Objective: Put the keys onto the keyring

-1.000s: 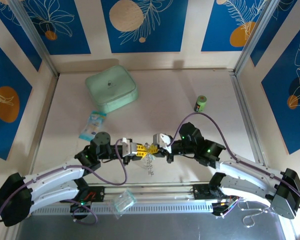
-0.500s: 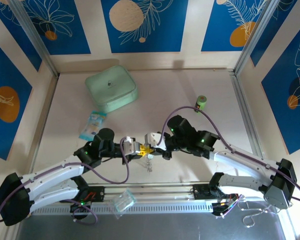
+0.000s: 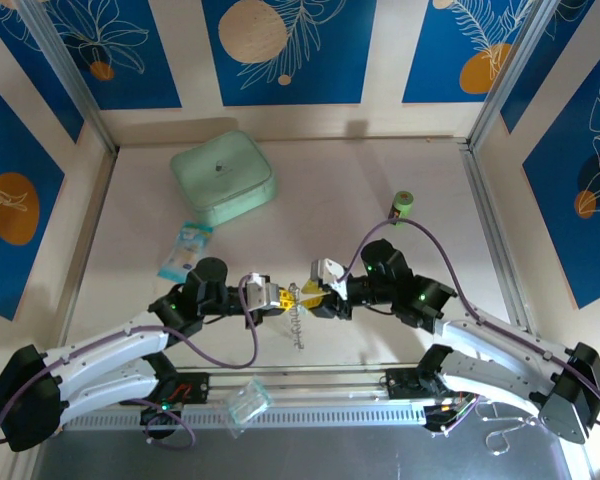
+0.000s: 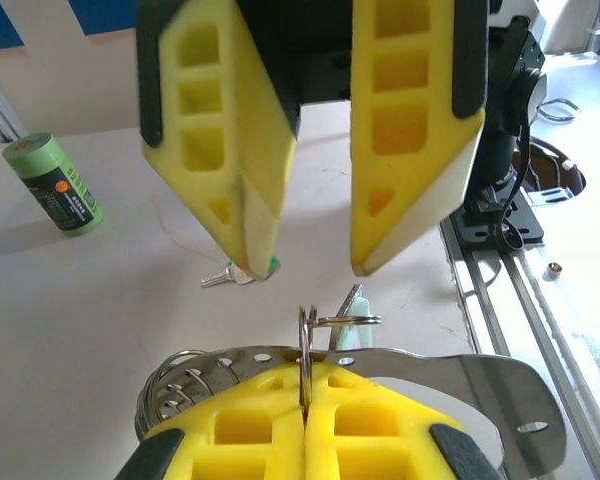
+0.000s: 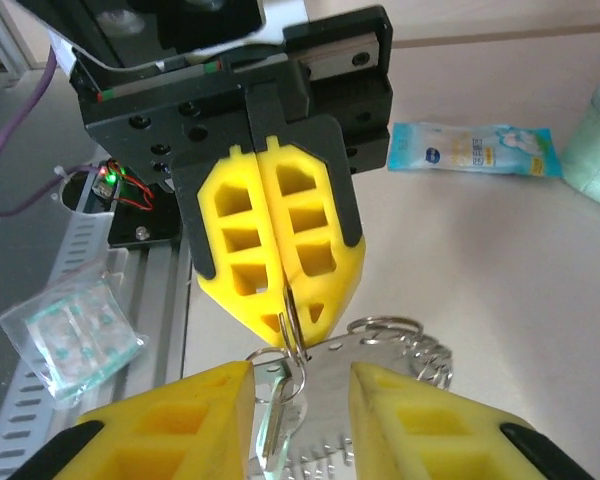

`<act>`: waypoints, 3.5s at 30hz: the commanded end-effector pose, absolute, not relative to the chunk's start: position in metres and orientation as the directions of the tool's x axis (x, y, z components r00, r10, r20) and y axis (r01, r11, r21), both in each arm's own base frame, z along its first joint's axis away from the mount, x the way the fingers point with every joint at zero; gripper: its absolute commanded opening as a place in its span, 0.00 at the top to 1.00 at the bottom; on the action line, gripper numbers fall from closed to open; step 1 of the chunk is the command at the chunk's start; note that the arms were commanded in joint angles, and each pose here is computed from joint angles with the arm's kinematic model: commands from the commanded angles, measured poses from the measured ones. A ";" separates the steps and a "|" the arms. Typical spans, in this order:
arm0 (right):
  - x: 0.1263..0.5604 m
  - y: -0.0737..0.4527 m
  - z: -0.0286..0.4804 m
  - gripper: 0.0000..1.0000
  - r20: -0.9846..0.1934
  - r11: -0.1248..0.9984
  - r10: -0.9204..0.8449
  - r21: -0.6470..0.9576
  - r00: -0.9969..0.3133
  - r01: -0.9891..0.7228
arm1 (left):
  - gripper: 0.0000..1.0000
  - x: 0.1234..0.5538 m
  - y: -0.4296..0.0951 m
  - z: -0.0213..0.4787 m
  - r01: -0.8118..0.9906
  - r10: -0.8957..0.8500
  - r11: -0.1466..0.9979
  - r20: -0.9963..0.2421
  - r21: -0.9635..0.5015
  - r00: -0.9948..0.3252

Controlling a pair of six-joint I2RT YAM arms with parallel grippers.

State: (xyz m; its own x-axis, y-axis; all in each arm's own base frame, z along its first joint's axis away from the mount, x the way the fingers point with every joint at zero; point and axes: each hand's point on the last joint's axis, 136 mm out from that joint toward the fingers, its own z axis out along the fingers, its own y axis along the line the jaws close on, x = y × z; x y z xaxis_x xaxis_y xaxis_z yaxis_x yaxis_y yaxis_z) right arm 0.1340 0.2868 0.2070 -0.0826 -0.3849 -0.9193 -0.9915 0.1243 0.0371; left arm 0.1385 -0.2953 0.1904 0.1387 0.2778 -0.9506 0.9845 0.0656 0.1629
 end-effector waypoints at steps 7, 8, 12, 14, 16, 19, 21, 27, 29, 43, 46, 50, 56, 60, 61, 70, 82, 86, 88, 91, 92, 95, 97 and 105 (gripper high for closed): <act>0.129 0.281 0.198 0.59 -0.934 0.211 -0.312 0.111 -0.174 -0.971 | 1.00 0.141 -0.297 0.206 0.982 0.199 0.099 -0.970 0.163 0.141; 0.130 0.281 0.194 0.59 -0.931 0.216 -0.321 0.108 -0.175 -0.970 | 1.00 0.141 -0.297 0.206 0.982 0.195 0.100 -0.971 0.159 0.137; 0.127 0.284 0.190 0.64 -0.927 0.201 -0.334 0.104 -0.168 -0.974 | 1.00 0.141 -0.298 0.207 0.984 0.189 0.103 -0.974 0.145 0.123; 0.126 0.286 0.189 0.65 -0.926 0.190 -0.340 0.103 -0.164 -0.976 | 1.00 0.141 -0.298 0.208 0.985 0.183 0.104 -0.976 0.139 0.119; 0.127 0.288 0.190 0.69 -0.926 0.190 -0.343 0.099 -0.160 -0.977 | 1.00 0.141 -0.299 0.209 0.986 0.180 0.102 -0.977 0.135 0.115; 0.128 0.289 0.193 0.79 -0.929 0.189 -0.338 0.088 -0.149 -0.978 | 1.00 0.141 -0.300 0.210 0.987 0.173 0.098 -0.979 0.128 0.109; 0.128 0.289 0.195 0.87 -0.931 0.187 -0.336 0.080 -0.140 -0.979 | 1.00 0.141 -0.300 0.211 0.987 0.168 0.097 -0.979 0.129 0.111; 0.131 0.288 0.185 1.00 -0.912 0.194 -0.385 0.067 -0.139 -0.979 | 1.00 0.138 -0.301 0.219 0.985 0.129 0.088 -0.983 0.146 0.134; 0.128 0.291 0.177 1.00 -0.900 0.178 -0.411 0.077 -0.146 -0.981 | 1.00 0.136 -0.302 0.223 0.985 0.103 0.075 -0.984 0.155 0.147; 0.120 0.275 0.192 0.65 -0.907 0.189 -0.411 0.016 -0.093 -0.982 | 1.00 0.135 -0.303 0.222 0.980 0.098 0.061 -0.978 0.188 0.182; 0.120 0.270 0.208 0.64 -0.931 0.190 -0.362 -0.019 -0.052 -0.982 | 1.00 0.134 -0.304 0.221 0.981 0.100 0.052 -0.978 0.188 0.182; 0.124 0.272 0.230 0.67 -0.960 0.188 -0.279 -0.043 -0.011 -0.981 | 1.00 0.132 -0.305 0.220 0.982 0.098 0.038 -0.979 0.185 0.181; 0.129 0.285 0.237 0.73 -0.967 0.166 -0.253 -0.041 -0.002 -0.985 | 1.00 0.129 -0.305 0.220 0.983 0.094 0.018 -0.979 0.183 0.180; 0.133 0.290 0.239 0.76 -0.971 0.170 -0.239 -0.042 0.000 -0.985 | 1.00 0.126 -0.305 0.219 0.984 0.091 0.006 -0.980 0.180 0.179; 0.133 0.290 0.239 0.76 -0.971 0.166 -0.239 -0.040 -0.001 -0.985 | 1.00 0.127 -0.305 0.220 0.984 0.090 0.004 -0.980 0.180 0.179; 0.131 0.297 0.234 0.80 -0.966 0.128 -0.258 -0.024 -0.010 -0.992 | 1.00 0.125 -0.307 0.221 0.984 0.084 -0.009 -0.980 0.180 0.180; 0.127 0.293 0.219 1.00 -0.918 0.079 -0.396 -0.057 0.021 -0.995 | 0.82 0.139 -0.308 0.215 0.989 0.141 0.056 -0.982 0.137 0.128; 0.128 0.285 0.214 1.00 -0.870 0.059 -0.491 -0.093 0.052 -0.994 | 0.79 0.141 -0.305 0.204 0.987 0.229 0.054 -0.964 0.150 0.134; 0.129 0.283 0.212 1.00 -0.845 0.044 -0.531 -0.104 0.065 -0.994 | 0.80 0.140 -0.305 0.199 0.987 0.267 0.035 -0.954 0.154 0.140; 0.129 0.283 0.212 1.00 -0.823 0.021 -0.562 -0.114 0.083 -0.993 | 0.83 0.139 -0.306 0.199 0.988 0.284 0.017 -0.948 0.154 0.143; 0.130 0.284 0.212 1.00 -0.817 0.015 -0.570 -0.118 0.089 -0.993 | 0.83 0.140 -0.307 0.200 0.988 0.282 0.015 -0.948 0.155 0.145; 0.129 0.287 0.213 1.00 -0.799 -0.010 -0.591 -0.128 0.110 -0.992 | 0.85 0.138 -0.308 0.202 0.988 0.277 0.004 -0.949 0.156 0.149; 0.128 0.291 0.215 1.00 -0.798 -0.030 -0.591 -0.126 0.119 -0.992 | 0.87 0.137 -0.308 0.203 0.988 0.273 -0.004 -0.950 0.154 0.149; 0.124 0.303 0.214 1.00 -0.807 -0.061 -0.579 -0.100 0.117 -0.993 | 1.00 0.134 -0.310 0.210 0.990 0.233 -0.018 -0.962 0.143 0.143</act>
State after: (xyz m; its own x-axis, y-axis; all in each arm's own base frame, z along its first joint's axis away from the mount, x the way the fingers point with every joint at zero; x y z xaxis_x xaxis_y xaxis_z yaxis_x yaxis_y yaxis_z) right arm 0.1314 0.2951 0.2022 0.0893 -0.6170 -0.7819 -0.9950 -0.0194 -0.0983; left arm 0.1369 -0.3053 0.1900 0.1118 0.2916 -0.9500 0.9928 0.0077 0.1192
